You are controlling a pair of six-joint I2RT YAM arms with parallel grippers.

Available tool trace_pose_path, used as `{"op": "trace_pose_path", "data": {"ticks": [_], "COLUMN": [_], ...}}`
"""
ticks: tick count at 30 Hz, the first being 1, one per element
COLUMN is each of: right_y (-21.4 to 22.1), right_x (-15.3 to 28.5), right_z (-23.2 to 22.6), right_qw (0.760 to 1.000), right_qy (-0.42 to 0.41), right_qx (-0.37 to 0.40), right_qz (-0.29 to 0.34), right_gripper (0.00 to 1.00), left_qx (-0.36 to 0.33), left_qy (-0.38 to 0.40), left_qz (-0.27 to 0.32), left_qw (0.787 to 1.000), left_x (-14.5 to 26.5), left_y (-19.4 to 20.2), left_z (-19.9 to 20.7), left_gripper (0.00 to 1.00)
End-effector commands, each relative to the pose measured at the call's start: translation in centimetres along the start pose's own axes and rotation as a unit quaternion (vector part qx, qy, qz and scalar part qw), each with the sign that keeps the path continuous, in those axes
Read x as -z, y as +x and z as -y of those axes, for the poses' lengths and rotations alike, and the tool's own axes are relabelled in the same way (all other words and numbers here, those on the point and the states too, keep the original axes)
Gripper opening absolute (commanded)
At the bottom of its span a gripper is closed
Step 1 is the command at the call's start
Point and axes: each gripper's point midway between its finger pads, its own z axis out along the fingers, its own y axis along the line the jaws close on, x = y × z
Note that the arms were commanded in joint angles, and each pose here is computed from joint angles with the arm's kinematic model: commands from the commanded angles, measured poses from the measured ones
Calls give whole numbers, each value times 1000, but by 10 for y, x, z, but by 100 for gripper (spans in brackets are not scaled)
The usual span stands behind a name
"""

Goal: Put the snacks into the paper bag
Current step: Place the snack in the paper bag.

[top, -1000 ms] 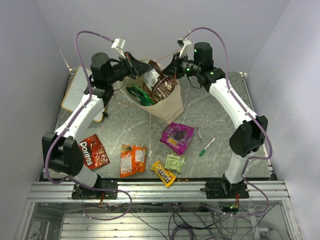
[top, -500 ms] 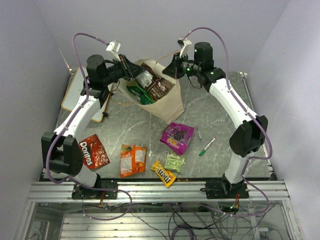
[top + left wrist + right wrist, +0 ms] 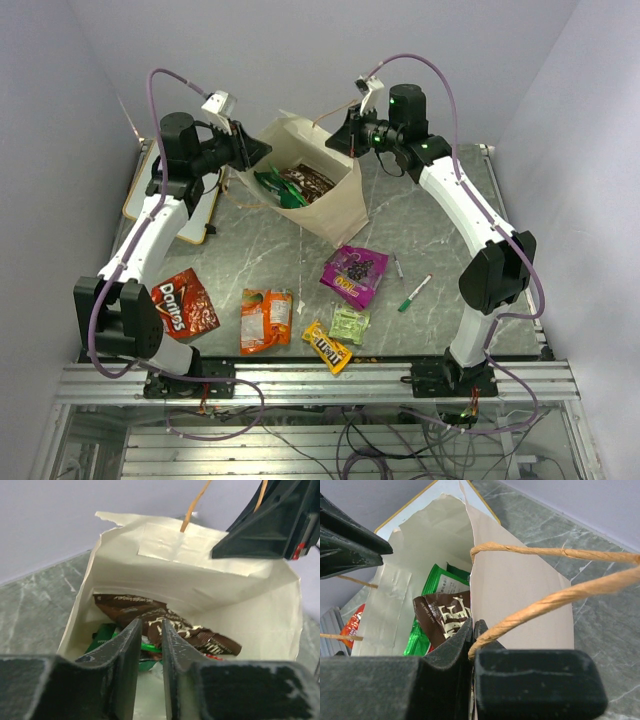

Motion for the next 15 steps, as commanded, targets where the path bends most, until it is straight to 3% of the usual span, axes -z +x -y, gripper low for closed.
{"op": "trace_pose_path", "data": {"ticks": [1, 11, 15], "right_y": [-27, -29, -28], "right_x": [12, 16, 17], "right_z": [-10, -16, -11], "right_qw": [999, 998, 998], "right_qy": [-9, -20, -5], "right_qx": [34, 49, 48], "right_qz": [32, 32, 31], "right_gripper": [0, 0, 0], "left_qx": [-84, -145, -197], "left_qy": [-18, -19, -60], "left_qz": [6, -7, -39], "left_qw": [996, 989, 978], "left_x": [18, 42, 65], "left_y": [-20, -54, -64], "left_z": [4, 26, 23], "left_gripper": [36, 58, 63]}}
